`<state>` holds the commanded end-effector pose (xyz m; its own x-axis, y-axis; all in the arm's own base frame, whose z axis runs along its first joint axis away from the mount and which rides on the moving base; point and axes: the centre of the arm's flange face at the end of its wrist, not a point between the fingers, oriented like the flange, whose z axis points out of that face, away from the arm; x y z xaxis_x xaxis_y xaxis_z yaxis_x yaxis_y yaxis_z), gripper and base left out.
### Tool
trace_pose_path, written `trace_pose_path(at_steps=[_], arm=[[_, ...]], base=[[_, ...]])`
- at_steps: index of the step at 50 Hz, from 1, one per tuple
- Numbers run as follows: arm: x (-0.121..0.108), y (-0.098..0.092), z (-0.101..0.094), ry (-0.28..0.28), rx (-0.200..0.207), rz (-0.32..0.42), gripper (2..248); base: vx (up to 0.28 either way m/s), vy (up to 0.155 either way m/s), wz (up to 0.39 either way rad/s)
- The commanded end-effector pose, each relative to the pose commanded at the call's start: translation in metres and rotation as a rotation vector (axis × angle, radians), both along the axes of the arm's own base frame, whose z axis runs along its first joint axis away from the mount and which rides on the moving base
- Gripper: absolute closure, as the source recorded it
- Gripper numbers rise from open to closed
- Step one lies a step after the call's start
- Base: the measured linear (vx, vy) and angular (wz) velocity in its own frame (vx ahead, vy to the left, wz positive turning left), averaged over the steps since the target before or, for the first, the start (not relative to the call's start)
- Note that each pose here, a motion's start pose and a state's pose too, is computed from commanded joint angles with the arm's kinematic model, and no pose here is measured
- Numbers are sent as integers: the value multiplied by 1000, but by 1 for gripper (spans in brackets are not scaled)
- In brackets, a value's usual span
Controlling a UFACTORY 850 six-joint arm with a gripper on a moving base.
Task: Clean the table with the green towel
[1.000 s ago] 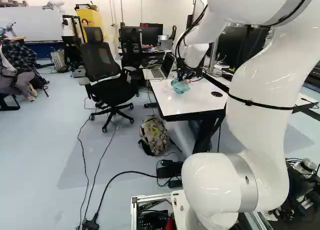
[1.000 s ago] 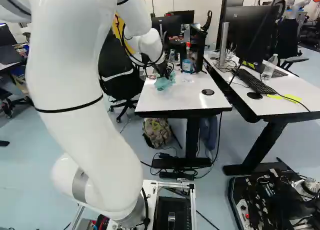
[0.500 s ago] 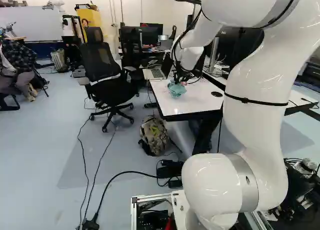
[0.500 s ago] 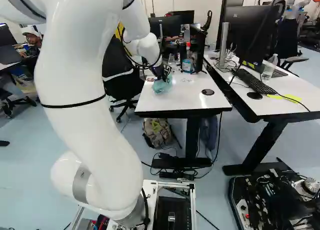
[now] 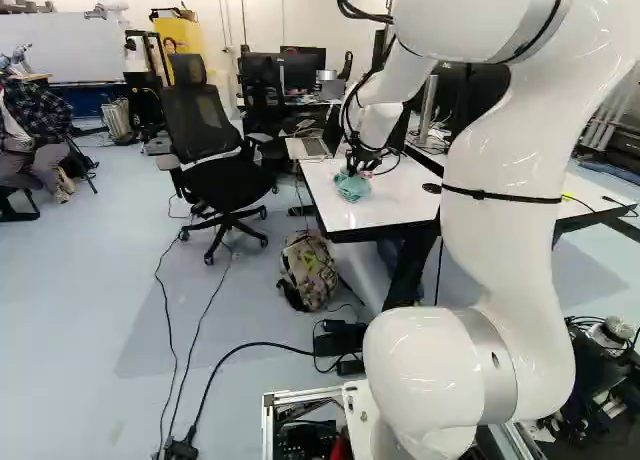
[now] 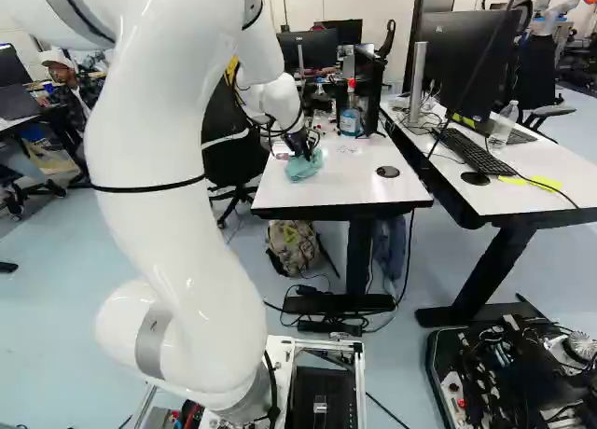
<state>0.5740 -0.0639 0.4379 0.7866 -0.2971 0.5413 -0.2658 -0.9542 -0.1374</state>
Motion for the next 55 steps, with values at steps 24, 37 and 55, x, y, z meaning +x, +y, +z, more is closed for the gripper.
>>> trace_pose_path(at_steps=[24,37,55], arm=[[-2,1,-1,28,8,4,204],[-5,2,-3,68,19,10,204],[-9,3,-5,111,31,16,204]], base=[[0,0,0],[0,0,0],[0,0,0]])
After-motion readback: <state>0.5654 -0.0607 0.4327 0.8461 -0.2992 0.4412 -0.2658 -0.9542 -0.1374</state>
